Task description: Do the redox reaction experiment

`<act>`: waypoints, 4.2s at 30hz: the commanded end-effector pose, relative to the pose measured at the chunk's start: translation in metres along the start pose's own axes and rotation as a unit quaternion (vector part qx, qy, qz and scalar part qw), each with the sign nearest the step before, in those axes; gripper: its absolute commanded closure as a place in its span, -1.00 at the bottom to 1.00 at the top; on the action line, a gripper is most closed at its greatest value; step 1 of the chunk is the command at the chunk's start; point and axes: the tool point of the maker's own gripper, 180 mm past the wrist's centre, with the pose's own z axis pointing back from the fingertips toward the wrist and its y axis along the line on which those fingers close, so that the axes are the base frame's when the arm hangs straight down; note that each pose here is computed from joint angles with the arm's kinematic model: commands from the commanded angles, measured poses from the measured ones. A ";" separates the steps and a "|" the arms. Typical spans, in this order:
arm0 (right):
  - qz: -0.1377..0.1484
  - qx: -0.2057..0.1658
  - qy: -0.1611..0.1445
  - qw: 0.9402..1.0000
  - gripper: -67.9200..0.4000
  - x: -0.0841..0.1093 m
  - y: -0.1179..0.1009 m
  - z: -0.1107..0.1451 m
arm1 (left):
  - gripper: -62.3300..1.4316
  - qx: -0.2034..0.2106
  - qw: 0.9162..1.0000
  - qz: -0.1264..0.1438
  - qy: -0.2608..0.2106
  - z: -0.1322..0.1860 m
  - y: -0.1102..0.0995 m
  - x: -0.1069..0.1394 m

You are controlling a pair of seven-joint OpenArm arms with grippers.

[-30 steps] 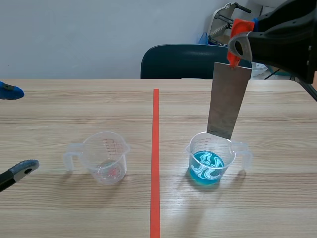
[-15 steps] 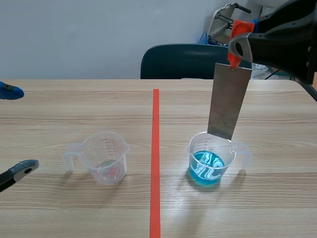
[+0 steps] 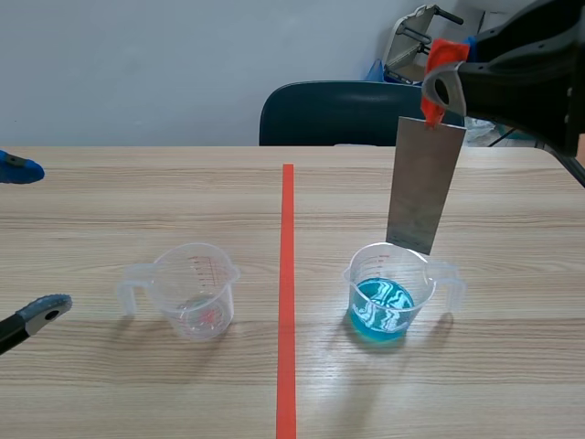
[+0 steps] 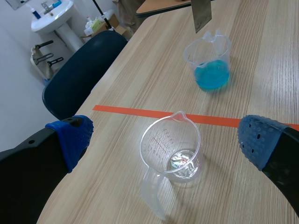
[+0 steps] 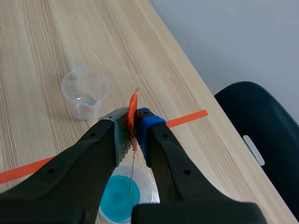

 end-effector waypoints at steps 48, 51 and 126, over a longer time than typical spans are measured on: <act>0.005 0.004 -0.028 1.000 0.96 0.013 0.002 0.000 | 0.88 -0.001 0.997 0.000 -0.073 -0.076 0.009 0.027; 0.005 0.004 -0.028 1.000 0.96 0.013 0.002 0.000 | 0.88 -0.005 0.997 0.011 -0.081 -0.089 0.002 0.030; 0.005 0.004 -0.028 1.000 0.96 0.013 0.002 0.000 | 0.10 -0.025 0.991 0.092 -0.091 -0.212 -0.045 0.013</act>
